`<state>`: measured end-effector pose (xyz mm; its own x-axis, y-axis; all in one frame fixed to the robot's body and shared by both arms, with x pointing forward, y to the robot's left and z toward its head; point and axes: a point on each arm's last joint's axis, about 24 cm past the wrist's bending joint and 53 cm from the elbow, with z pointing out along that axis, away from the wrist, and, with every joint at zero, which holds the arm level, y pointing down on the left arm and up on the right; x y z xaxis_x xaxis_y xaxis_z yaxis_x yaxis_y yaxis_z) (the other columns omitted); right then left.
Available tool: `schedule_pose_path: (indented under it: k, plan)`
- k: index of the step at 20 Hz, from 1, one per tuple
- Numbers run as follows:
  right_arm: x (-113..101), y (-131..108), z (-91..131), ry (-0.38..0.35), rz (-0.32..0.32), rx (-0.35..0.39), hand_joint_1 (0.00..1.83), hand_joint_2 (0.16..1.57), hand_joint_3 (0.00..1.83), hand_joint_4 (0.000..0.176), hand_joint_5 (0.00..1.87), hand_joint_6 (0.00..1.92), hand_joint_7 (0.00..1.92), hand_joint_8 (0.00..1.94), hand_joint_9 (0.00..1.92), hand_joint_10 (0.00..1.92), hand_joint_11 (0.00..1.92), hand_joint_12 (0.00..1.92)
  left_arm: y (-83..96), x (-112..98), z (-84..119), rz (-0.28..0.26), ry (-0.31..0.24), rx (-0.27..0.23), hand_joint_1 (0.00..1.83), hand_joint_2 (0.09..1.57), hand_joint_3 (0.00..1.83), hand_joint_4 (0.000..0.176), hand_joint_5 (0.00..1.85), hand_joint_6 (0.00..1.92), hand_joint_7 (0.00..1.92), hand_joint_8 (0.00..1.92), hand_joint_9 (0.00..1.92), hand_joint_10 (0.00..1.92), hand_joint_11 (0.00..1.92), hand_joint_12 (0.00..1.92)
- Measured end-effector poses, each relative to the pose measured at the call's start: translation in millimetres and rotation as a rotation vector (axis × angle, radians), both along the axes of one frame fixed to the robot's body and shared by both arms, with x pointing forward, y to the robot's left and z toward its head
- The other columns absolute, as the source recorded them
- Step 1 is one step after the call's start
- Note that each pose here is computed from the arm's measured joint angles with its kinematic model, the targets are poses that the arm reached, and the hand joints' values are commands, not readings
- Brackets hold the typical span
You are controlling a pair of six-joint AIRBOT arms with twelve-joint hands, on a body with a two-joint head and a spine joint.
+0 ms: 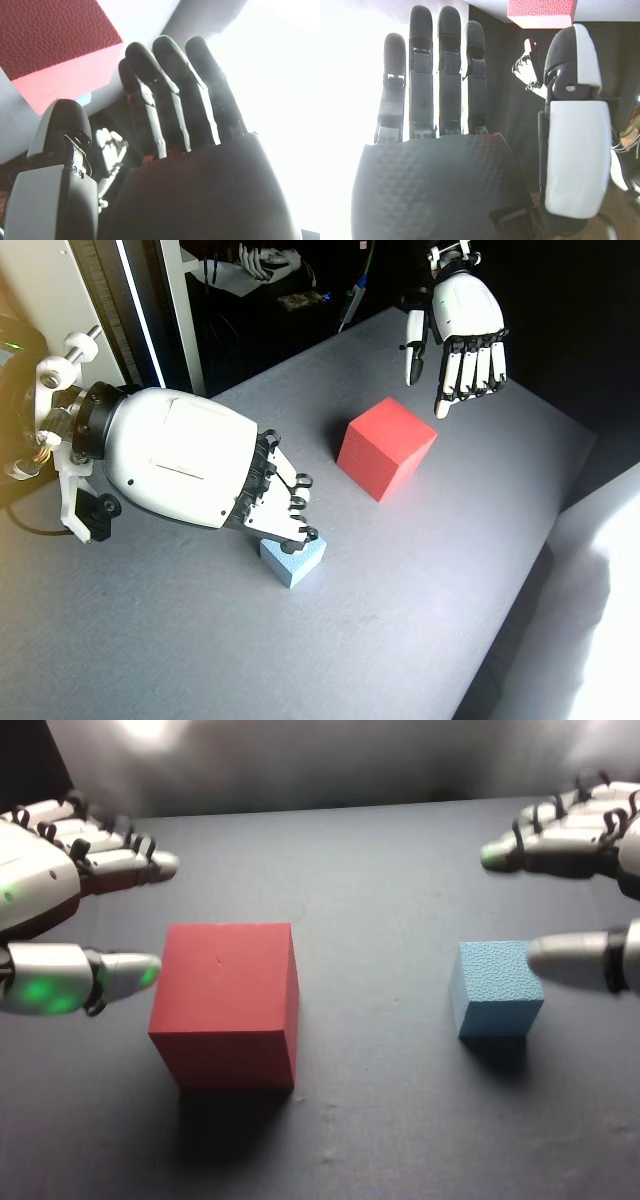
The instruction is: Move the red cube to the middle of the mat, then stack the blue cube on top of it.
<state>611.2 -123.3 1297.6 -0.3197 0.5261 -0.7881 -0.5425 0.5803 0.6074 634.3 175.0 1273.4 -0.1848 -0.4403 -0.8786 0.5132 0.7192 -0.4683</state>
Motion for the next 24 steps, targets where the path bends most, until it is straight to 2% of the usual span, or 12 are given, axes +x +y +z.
schedule_pose_path:
  k: [2, 5, 9, 11, 13, 14, 15, 18, 19, 20, 21, 24]
  plan:
    - [-0.1, 0.0, 0.8, -0.003, 0.000, 0.002, 0.00, 1.23, 0.00, 0.000, 0.20, 0.01, 0.16, 0.00, 0.09, 0.01, 0.00, 0.21, 0.0, 0.0, 0.5, 0.000, -0.002, -0.001, 0.03, 1.31, 0.01, 0.000, 0.21, 0.00, 0.20, 0.01, 0.14, 0.00, 0.00, 0.20]
    - [0.0, 0.0, -0.3, 0.001, 0.000, -0.001, 0.00, 1.23, 0.00, 0.000, 0.19, 0.00, 0.15, 0.00, 0.09, 0.00, 0.00, 0.16, -1.7, -1.1, -0.2, -0.003, 0.003, -0.003, 0.07, 1.30, 0.00, 0.000, 0.25, 0.00, 0.23, 0.01, 0.18, 0.01, 0.00, 0.31]
    - [0.0, 0.0, -0.3, 0.001, 0.000, -0.001, 0.00, 1.22, 0.00, 0.000, 0.21, 0.00, 0.18, 0.00, 0.13, 0.01, 0.00, 0.26, -1.4, -1.3, -0.6, -0.004, 0.004, -0.003, 0.04, 1.31, 0.00, 0.000, 0.25, 0.00, 0.25, 0.00, 0.19, 0.00, 0.00, 0.30]
    - [0.0, 0.0, -0.7, 0.001, 0.000, -0.002, 0.00, 1.22, 0.00, 0.000, 0.19, 0.01, 0.16, 0.01, 0.09, 0.01, 0.00, 0.19, -0.9, -3.0, -3.5, 0.002, 0.028, -0.024, 0.37, 1.15, 0.00, 0.000, 0.17, 0.00, 0.17, 0.00, 0.15, 0.00, 0.00, 0.25]
    - [0.0, 0.1, -3.4, 0.007, 0.000, -0.007, 0.00, 1.22, 0.00, 0.000, 0.17, 0.00, 0.14, 0.00, 0.07, 0.00, 0.00, 0.11, -4.6, -5.0, -4.6, -0.006, 0.034, -0.024, 0.76, 0.89, 0.00, 0.000, 0.06, 0.00, 0.08, 0.00, 0.07, 0.00, 0.00, 0.21]
    - [-0.1, 0.0, -3.4, 0.007, 0.000, -0.007, 0.00, 1.22, 0.00, 0.000, 0.17, 0.00, 0.15, 0.00, 0.09, 0.00, 0.00, 0.16, -4.9, -5.2, -4.9, -0.008, 0.033, -0.020, 0.94, 0.83, 0.00, 0.000, 0.03, 0.00, 0.04, 0.00, 0.05, 0.00, 0.00, 0.32]
    - [-0.1, -0.1, -4.2, 0.008, 0.000, -0.009, 0.00, 1.23, 0.00, 0.000, 0.16, 0.00, 0.14, 0.00, 0.08, 0.00, 0.00, 0.11, -4.8, -5.1, -5.0, -0.007, 0.034, -0.021, 1.04, 0.81, 0.00, 0.000, 0.01, 0.00, 0.01, 0.00, 0.03, 0.00, 0.00, 0.30]
    - [-0.1, -0.5, -8.8, 0.019, -0.001, -0.018, 0.00, 1.23, 0.00, 0.000, 0.16, 0.00, 0.15, 0.00, 0.09, 0.00, 0.00, 0.12, -7.9, -6.6, -4.1, -0.011, 0.044, -0.031, 1.13, 0.87, 0.02, 0.000, 0.00, 0.00, 0.00, 0.00, 0.00, 0.00, 0.00, 0.30]
    - [-0.1, -0.5, -8.4, 0.017, -0.001, -0.018, 0.00, 1.22, 0.00, 0.000, 0.18, 0.00, 0.17, 0.00, 0.11, 0.00, 0.00, 0.21, -8.5, -7.0, -2.2, -0.011, 0.045, -0.033, 1.16, 0.91, 0.02, 0.000, 0.00, 0.00, 0.00, 0.00, 0.03, 0.01, 0.00, 0.27]
    - [-0.2, -0.5, -7.7, 0.015, -0.001, -0.016, 0.00, 1.21, 0.00, 0.000, 0.15, 0.00, 0.14, 0.00, 0.09, 0.00, 0.00, 0.14, -10.4, -8.0, -0.5, -0.016, 0.044, -0.031, 1.17, 0.92, 0.02, 0.000, 0.00, 0.00, 0.00, 0.00, 0.02, 0.00, 0.00, 0.23]
    - [-0.2, -0.5, -7.7, 0.015, -0.001, -0.016, 0.00, 1.22, 0.00, 0.000, 0.20, 0.00, 0.19, 0.00, 0.13, 0.00, 0.00, 0.26, -12.3, -8.3, -0.5, -0.018, 0.054, -0.034, 1.18, 0.93, 0.02, 0.000, 0.00, 0.00, 0.00, 0.00, 0.02, 0.00, 0.00, 0.20]
    - [-0.1, -0.6, -7.8, 0.015, -0.001, -0.016, 0.00, 1.23, 0.00, 0.000, 0.19, 0.00, 0.18, 0.00, 0.11, 0.00, 0.00, 0.21, -15.6, -8.9, -8.9, -0.013, 0.116, -0.046, 1.11, 0.96, 0.01, 0.000, 0.00, 0.00, 0.00, 0.00, 0.01, 0.00, 0.00, 0.16]
